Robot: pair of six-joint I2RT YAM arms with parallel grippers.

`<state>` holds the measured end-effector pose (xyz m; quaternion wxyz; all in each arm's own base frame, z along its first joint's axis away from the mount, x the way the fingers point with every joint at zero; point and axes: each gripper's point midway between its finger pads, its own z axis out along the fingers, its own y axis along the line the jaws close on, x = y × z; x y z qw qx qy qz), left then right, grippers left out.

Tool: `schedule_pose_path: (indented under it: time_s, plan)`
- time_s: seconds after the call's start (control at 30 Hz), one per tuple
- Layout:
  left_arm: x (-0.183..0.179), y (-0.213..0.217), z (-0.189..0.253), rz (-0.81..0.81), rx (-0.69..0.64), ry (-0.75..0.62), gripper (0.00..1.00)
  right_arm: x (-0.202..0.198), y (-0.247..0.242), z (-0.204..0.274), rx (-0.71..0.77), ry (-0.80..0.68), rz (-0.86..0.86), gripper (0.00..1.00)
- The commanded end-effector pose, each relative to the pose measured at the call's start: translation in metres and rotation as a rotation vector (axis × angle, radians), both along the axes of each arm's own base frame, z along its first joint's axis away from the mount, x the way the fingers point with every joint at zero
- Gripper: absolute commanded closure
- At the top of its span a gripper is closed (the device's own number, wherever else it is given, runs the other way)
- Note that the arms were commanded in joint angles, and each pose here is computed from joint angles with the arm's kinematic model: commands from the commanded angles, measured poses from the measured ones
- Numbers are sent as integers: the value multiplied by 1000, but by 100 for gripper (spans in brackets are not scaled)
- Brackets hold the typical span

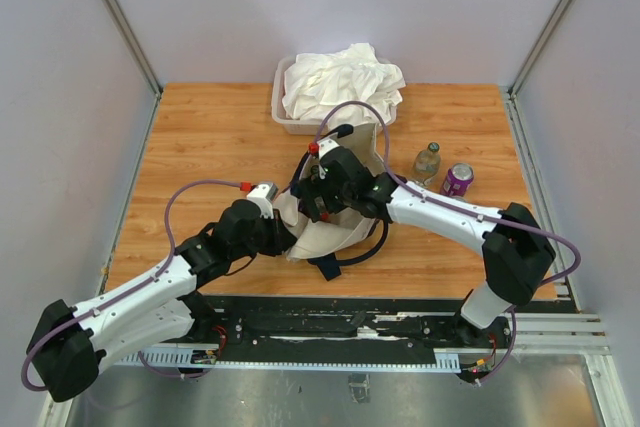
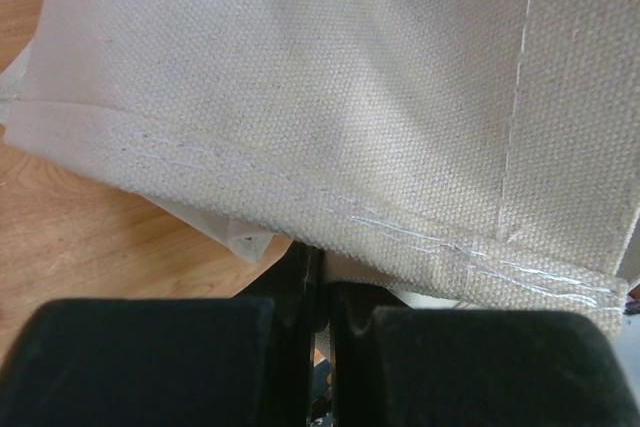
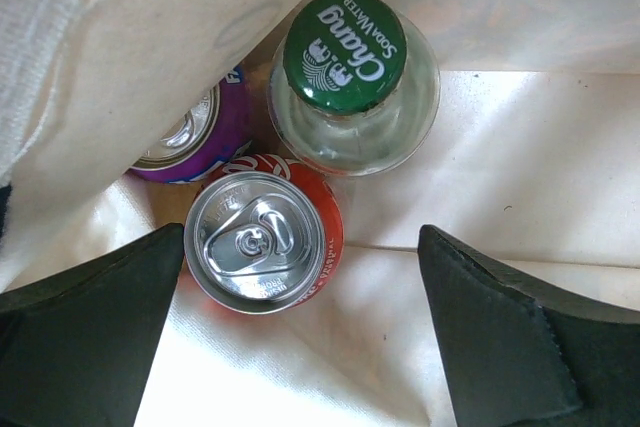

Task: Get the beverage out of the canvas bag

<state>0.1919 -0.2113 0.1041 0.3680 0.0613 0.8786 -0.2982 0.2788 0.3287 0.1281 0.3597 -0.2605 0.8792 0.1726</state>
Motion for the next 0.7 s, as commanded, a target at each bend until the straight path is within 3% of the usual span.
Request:
schedule_pose_path:
  time_s: [0.0,0.67]
  plan:
    - [-16,18,-29,4,93,83,94,6,-8,-3,-28,-27,-49,0]
    - [-15,18,-30,6,93,83,94,-13,-5,-68,-137,134,15,4]
